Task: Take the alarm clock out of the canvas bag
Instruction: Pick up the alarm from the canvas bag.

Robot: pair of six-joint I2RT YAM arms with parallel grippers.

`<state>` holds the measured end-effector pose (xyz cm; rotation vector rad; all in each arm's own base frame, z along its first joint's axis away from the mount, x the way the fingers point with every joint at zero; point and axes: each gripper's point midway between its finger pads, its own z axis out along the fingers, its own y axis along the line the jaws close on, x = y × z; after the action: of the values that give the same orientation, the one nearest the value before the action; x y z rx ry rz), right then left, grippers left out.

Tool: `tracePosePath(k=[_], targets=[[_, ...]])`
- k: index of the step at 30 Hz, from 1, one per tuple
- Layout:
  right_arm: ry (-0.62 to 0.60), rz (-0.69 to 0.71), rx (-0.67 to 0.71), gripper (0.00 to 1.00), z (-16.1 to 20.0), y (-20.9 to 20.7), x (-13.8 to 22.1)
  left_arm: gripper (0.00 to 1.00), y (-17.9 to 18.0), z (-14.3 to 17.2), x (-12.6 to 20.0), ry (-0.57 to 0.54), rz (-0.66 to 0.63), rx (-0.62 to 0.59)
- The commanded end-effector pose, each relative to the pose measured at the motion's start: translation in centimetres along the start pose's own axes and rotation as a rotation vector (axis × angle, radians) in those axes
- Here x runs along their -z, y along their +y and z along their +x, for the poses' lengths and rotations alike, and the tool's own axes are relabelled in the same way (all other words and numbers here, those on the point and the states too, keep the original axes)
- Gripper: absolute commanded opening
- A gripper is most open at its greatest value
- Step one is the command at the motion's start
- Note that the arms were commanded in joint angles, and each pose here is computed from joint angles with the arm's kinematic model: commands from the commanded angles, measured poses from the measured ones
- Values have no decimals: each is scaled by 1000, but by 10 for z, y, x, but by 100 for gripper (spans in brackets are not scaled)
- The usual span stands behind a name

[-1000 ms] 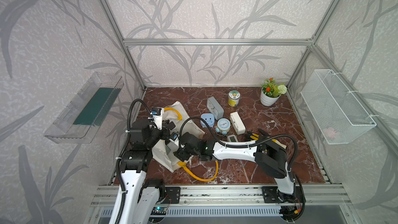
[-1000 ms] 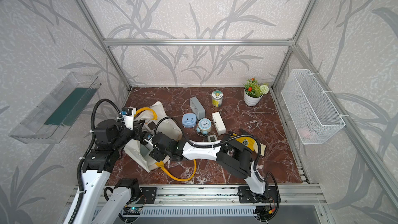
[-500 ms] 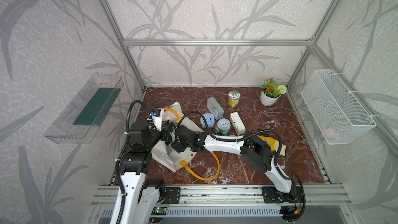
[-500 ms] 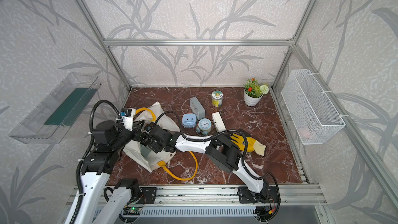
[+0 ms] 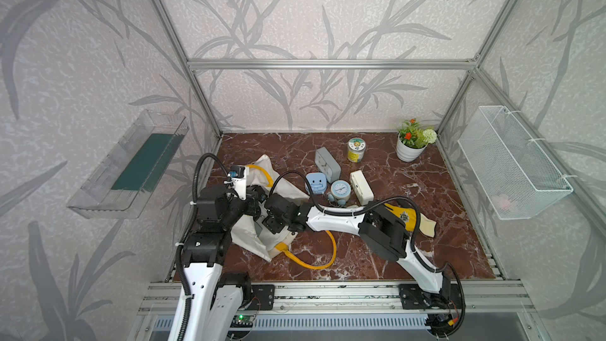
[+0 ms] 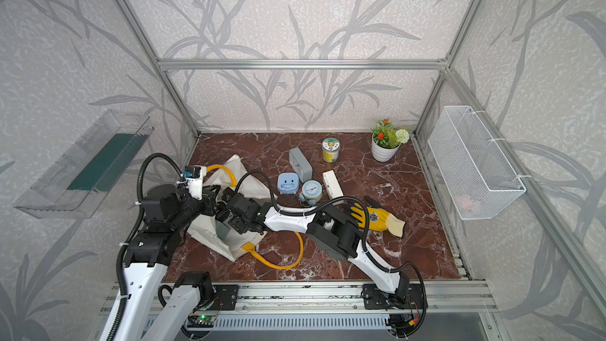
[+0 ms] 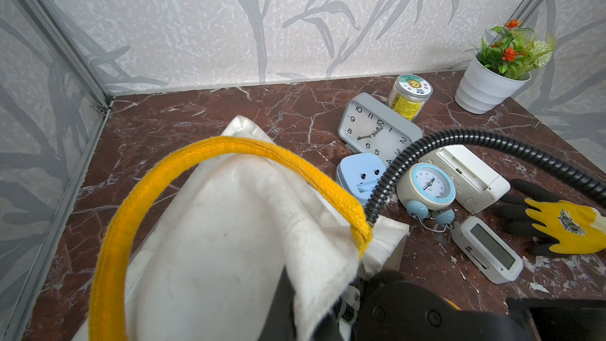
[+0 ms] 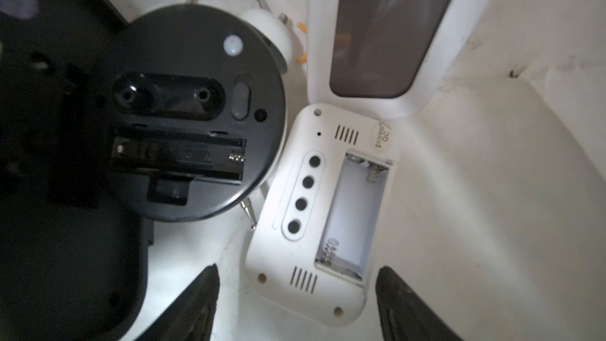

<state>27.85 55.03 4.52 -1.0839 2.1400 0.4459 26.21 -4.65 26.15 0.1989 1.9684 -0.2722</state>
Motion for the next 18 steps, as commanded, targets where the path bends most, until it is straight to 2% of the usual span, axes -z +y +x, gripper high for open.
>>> tracePosePath(k=[1,7,11,18], targets=[[43,26,-28,75,15,-13,-19,0,-14,-26,11,-104,60,-24],[31,26,-60,78,13,-18,-25,0,-16,-23,12,-102,73,-14],[37,32,-68,62,13,-25,-27,0,-16,-23,14,-99,67,-15],[9,33,-62,47,14,-34,-3,0,-8,-13,12,-65,23,-19]])
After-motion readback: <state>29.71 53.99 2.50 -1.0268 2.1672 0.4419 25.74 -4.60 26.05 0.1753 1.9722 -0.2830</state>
